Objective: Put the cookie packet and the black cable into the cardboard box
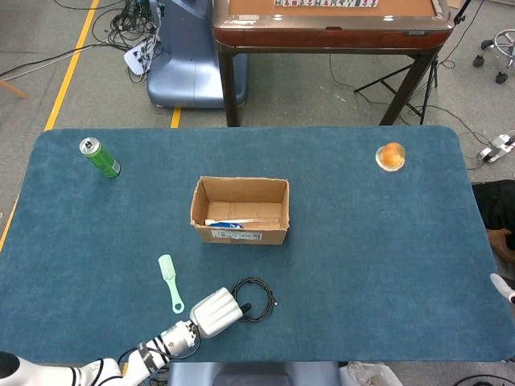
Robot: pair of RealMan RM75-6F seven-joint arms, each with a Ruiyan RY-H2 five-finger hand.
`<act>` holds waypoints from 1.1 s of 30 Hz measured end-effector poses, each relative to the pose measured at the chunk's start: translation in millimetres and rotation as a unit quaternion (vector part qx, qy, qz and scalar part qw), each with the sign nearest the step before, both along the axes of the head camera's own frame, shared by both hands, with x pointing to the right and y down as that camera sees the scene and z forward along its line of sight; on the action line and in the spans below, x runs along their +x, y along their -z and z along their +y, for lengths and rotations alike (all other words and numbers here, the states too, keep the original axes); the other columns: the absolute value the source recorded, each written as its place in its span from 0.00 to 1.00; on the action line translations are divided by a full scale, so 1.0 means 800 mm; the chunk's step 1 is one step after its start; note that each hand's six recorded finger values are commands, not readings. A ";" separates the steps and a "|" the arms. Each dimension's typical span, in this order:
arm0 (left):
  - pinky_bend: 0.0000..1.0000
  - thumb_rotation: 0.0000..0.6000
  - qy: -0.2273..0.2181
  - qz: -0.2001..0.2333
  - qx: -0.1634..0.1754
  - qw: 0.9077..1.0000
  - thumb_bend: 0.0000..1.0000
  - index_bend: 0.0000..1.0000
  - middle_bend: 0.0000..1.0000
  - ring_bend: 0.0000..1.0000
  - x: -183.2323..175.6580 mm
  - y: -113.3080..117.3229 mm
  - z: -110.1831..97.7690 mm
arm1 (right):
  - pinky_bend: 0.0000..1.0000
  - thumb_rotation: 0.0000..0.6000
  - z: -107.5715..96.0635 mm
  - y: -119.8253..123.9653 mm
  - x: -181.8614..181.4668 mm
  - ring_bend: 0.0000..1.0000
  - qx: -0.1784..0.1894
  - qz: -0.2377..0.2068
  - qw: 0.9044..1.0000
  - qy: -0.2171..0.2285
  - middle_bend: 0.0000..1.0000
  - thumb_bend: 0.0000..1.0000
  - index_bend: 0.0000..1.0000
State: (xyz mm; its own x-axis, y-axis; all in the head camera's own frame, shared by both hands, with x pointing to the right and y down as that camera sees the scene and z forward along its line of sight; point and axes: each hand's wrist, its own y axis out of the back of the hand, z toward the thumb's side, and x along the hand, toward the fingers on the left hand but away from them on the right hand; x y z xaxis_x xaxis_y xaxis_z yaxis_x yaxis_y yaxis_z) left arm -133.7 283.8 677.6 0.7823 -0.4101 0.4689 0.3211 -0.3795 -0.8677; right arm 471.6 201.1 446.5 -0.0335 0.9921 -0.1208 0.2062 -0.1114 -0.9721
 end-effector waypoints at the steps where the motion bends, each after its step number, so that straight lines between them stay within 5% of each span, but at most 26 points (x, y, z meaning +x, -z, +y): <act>1: 1.00 1.00 0.000 -0.001 0.001 1.000 0.26 0.38 1.00 0.99 0.000 0.000 0.000 | 0.44 1.00 0.000 0.000 0.000 0.26 0.000 0.000 1.000 0.000 0.38 0.08 0.28; 33: 1.00 1.00 -0.018 -0.040 0.011 0.999 0.26 0.48 1.00 0.99 -0.005 -0.019 0.008 | 0.44 1.00 -0.001 0.001 0.001 0.26 0.000 -0.005 1.000 0.000 0.38 0.08 0.28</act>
State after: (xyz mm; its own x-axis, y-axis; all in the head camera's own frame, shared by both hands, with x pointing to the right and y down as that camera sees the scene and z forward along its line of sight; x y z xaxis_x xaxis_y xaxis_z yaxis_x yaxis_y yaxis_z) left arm -137.8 290.3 692.8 0.7566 -0.3945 0.5215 0.4028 -0.3471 -0.8469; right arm 472.6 200.1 445.9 -0.0330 0.9920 -0.1221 0.2161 -0.1122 -0.9699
